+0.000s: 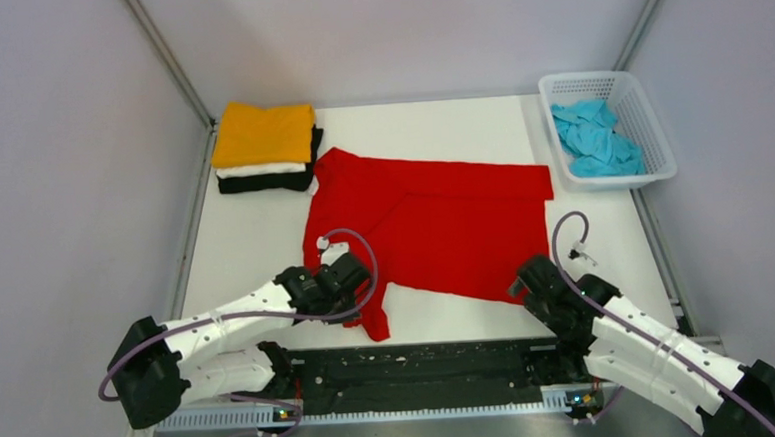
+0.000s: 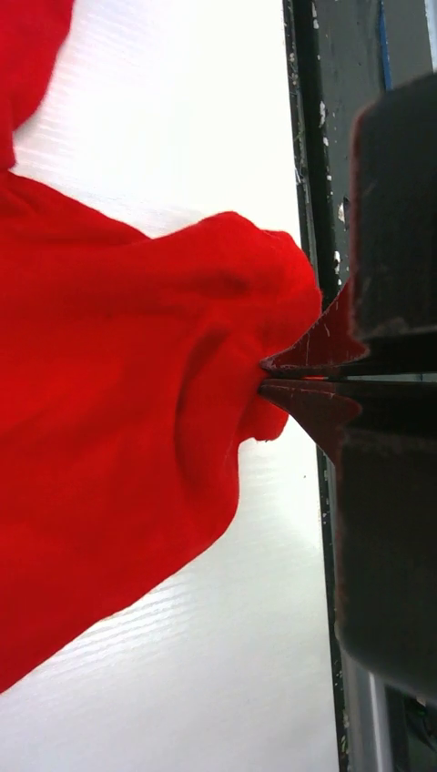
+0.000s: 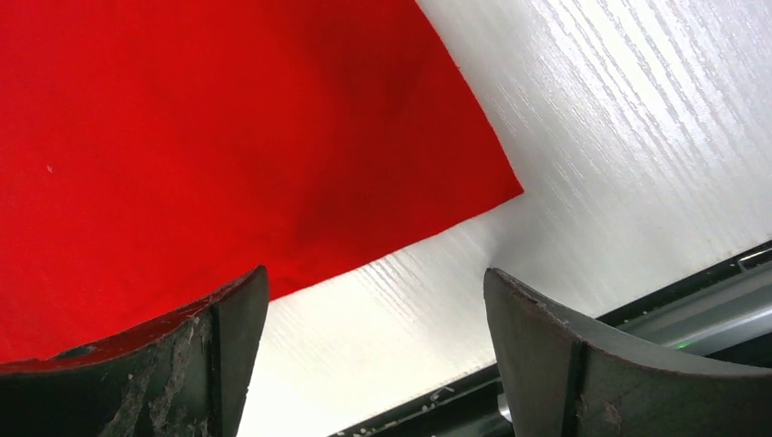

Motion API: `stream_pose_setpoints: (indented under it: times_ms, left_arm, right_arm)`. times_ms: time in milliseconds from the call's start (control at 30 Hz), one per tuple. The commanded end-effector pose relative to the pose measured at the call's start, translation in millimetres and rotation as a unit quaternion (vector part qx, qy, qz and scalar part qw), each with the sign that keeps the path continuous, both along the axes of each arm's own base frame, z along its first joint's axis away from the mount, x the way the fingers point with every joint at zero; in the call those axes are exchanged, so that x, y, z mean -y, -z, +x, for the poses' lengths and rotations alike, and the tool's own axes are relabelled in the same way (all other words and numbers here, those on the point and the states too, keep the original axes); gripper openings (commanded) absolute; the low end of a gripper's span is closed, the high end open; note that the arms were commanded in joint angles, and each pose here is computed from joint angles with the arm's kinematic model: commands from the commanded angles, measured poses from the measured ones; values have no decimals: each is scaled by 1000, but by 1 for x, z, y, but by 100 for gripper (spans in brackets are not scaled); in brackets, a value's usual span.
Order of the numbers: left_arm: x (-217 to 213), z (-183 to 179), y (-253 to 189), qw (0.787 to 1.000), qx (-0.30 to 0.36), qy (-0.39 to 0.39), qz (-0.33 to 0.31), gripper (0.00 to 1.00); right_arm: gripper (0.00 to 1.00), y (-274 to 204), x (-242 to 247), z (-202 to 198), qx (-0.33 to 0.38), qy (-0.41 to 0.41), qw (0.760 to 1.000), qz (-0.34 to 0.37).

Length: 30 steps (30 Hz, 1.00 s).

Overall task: Fold and stack the t-shirts
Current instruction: Grab the side of the flattened tshirt furthest away from the robot with both arms

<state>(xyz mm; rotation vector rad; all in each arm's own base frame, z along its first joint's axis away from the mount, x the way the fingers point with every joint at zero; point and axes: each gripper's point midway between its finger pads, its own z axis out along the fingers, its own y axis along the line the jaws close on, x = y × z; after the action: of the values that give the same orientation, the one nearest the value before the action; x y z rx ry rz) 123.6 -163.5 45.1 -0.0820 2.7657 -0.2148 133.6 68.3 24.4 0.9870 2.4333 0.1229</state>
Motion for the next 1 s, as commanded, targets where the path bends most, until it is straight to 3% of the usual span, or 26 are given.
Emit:
stream_pose_setpoints:
  times_ms: [0, 200, 367, 467, 633, 700, 767, 967]
  left_arm:
    - [7, 22, -21, 999, 45, 0, -14, 0]
    - [5, 32, -30, 998, 65, -13, -24, 0]
    - [7, 35, -31, 998, 63, -10, -31, 0]
    - [9, 39, -35, 997, 66, -11, -32, 0]
    - [9, 45, -37, 997, 69, -15, -32, 0]
    - [9, 48, -39, 997, 72, -16, -34, 0]
    - [9, 52, -43, 996, 76, -18, -36, 0]
    - [10, 75, -62, 993, 107, -23, -50, 0]
  right_arm:
    - [84, 6, 9, -1, 9, 50, 999, 1]
    - [68, 11, 17, 8, 37, 71, 997, -11]
    - [42, 10, 23, 17, 58, 72, 995, -36]
    - [39, 12, 22, 22, 62, 63, 995, -44]
    - [25, 13, 23, 25, 64, 55, 995, -59]
    - [17, 13, 25, 26, 68, 55, 994, -63]
    - [0, 11, 24, 29, 75, 49, 994, -62]
    - [0, -12, 17, 44, 106, 10, 992, -72]
